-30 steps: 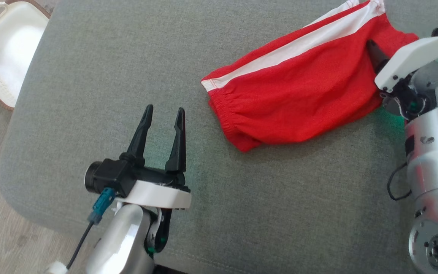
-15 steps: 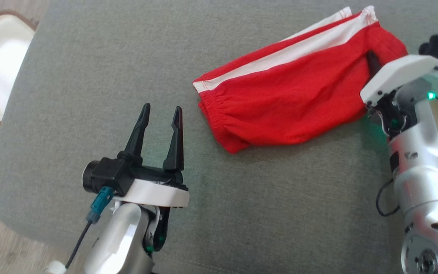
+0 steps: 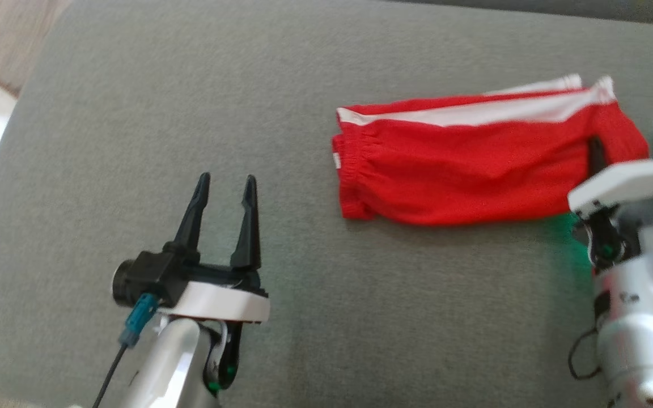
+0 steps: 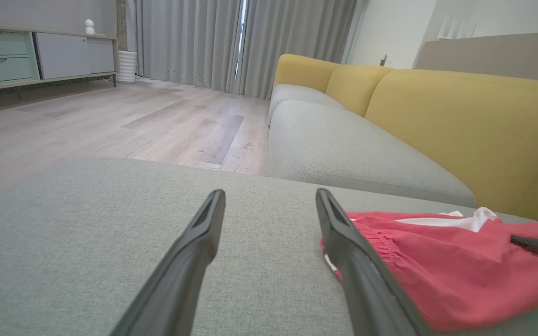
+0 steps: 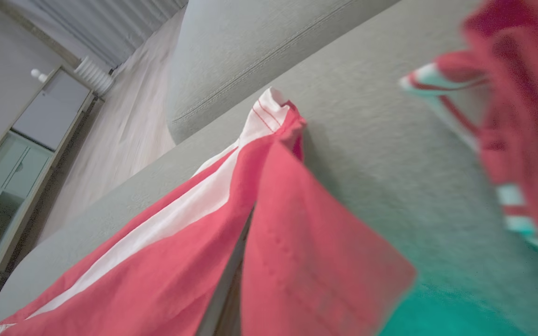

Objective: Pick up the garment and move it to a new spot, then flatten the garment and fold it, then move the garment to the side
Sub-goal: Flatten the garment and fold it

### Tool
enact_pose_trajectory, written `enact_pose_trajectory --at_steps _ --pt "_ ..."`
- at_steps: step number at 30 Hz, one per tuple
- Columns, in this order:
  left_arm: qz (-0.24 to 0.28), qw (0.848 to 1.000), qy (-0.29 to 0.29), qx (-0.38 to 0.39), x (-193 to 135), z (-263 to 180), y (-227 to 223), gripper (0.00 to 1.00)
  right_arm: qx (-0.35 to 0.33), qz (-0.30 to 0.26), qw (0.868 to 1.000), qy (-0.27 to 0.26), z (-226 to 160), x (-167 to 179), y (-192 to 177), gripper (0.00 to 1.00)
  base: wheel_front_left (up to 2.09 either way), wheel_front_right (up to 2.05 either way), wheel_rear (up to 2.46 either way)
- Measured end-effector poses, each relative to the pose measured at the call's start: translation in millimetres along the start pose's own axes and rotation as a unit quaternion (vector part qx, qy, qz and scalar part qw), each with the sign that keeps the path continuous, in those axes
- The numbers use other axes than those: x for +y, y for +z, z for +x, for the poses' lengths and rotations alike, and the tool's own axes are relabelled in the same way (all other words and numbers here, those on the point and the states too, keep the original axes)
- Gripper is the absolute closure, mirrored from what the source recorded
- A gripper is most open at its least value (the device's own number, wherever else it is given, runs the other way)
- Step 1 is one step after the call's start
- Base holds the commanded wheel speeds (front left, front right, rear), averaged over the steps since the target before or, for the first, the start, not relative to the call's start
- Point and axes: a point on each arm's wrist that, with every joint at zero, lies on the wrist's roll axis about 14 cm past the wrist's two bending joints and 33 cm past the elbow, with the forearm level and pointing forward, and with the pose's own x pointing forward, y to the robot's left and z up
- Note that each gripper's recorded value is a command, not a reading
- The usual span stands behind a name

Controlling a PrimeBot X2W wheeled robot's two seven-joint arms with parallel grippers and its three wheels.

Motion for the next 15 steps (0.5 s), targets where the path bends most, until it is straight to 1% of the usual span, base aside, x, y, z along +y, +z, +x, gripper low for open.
enact_pose_trajectory --at_steps 3,7,13,15 --pt "-0.008 1.0 -0.012 -0.004 -6 -2 2 0.0 -0.021 0.028 0.999 -0.018 -18 -20 6 1.0 0.0 0.0 0.0" --pt "-0.009 0.999 -0.034 -0.011 -21 0 6 0.0 -0.048 0.03 0.998 -0.022 -39 -31 14 1.0 0.0 0.0 0.0" --pt "-0.01 0.998 -0.059 -0.014 -38 -2 7 0.0 -0.059 0.038 0.997 -0.024 -65 -41 -3 1.0 0.0 0.0 0.0" --pt "-0.01 0.998 -0.065 -0.015 -41 -1 8 0.0 -0.068 0.047 0.996 -0.023 -70 -41 -4 1.0 0.0 0.0 0.0"
